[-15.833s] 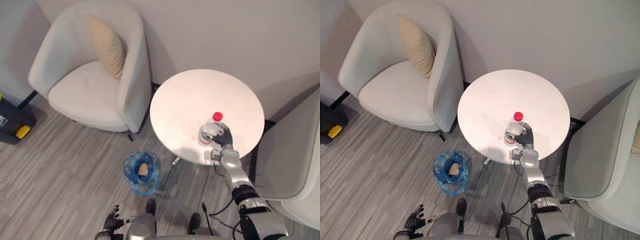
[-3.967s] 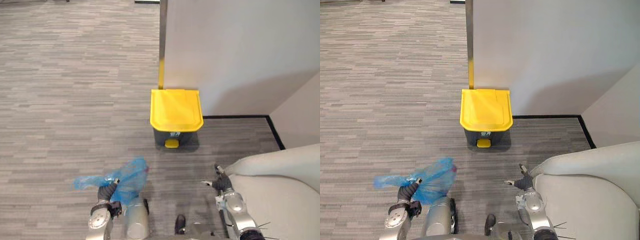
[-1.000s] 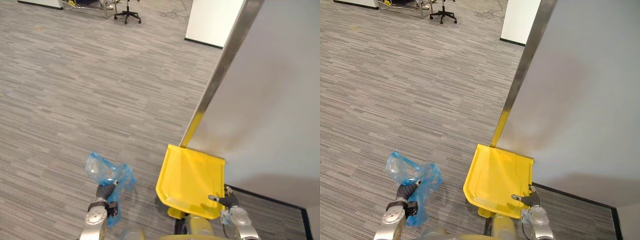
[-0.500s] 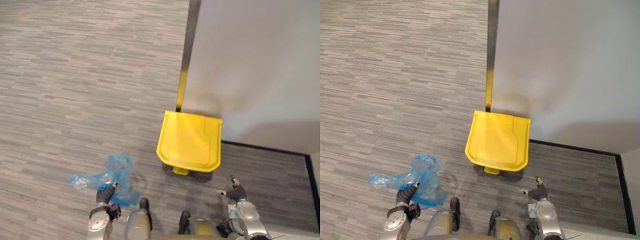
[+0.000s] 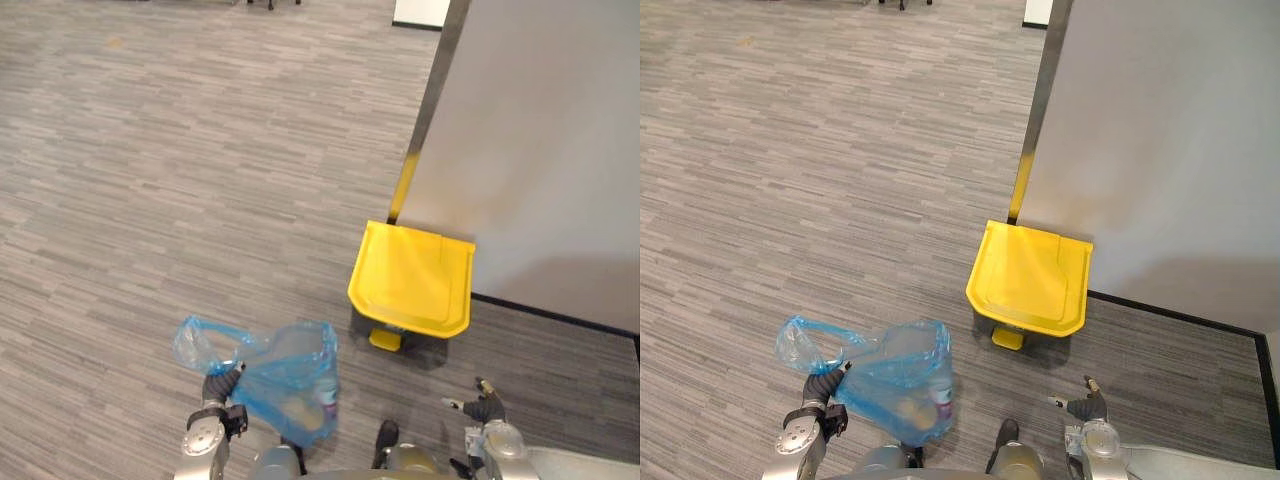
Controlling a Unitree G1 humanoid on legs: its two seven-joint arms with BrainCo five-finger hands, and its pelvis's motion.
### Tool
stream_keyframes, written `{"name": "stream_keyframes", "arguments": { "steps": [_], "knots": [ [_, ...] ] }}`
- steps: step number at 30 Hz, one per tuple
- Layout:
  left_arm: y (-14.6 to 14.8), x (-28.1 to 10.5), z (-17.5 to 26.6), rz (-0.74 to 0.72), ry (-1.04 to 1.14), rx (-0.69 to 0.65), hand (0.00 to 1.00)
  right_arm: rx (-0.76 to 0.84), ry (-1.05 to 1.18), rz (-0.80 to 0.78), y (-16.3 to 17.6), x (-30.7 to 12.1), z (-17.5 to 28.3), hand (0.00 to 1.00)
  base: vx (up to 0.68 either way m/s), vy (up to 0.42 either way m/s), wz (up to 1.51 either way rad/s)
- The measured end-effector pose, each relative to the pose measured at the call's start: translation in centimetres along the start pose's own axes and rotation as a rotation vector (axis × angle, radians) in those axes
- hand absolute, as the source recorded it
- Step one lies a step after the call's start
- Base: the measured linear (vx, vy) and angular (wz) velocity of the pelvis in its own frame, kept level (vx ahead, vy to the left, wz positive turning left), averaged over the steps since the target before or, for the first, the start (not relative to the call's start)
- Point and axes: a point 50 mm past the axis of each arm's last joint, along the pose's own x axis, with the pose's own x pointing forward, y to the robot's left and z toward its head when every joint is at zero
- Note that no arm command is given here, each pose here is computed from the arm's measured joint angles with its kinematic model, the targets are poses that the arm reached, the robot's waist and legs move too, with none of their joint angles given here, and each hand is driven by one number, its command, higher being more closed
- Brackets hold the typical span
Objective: Gather rubbish on tea table into small bin, then transfer packed bag to large trash can.
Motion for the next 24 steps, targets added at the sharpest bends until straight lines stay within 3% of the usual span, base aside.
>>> {"name": "stream_keyframes", "arguments": {
  "steps": [17, 24],
  "knots": [
    [1.6, -0.8, -1.5, 0.059, 0.053, -0.008, 1.00, -0.011, -0.009, 0.009, 0.1, 0.4, 0.7, 0.00, -0.02, 0.054, -0.21],
    [2.0, -0.6, -0.9, 0.029, 0.046, 0.060, 1.00, 0.008, 0.035, 0.029, 1.0, -0.5, -0.9, 0.00, 0.14, 0.072, 0.17]
  ]
}}
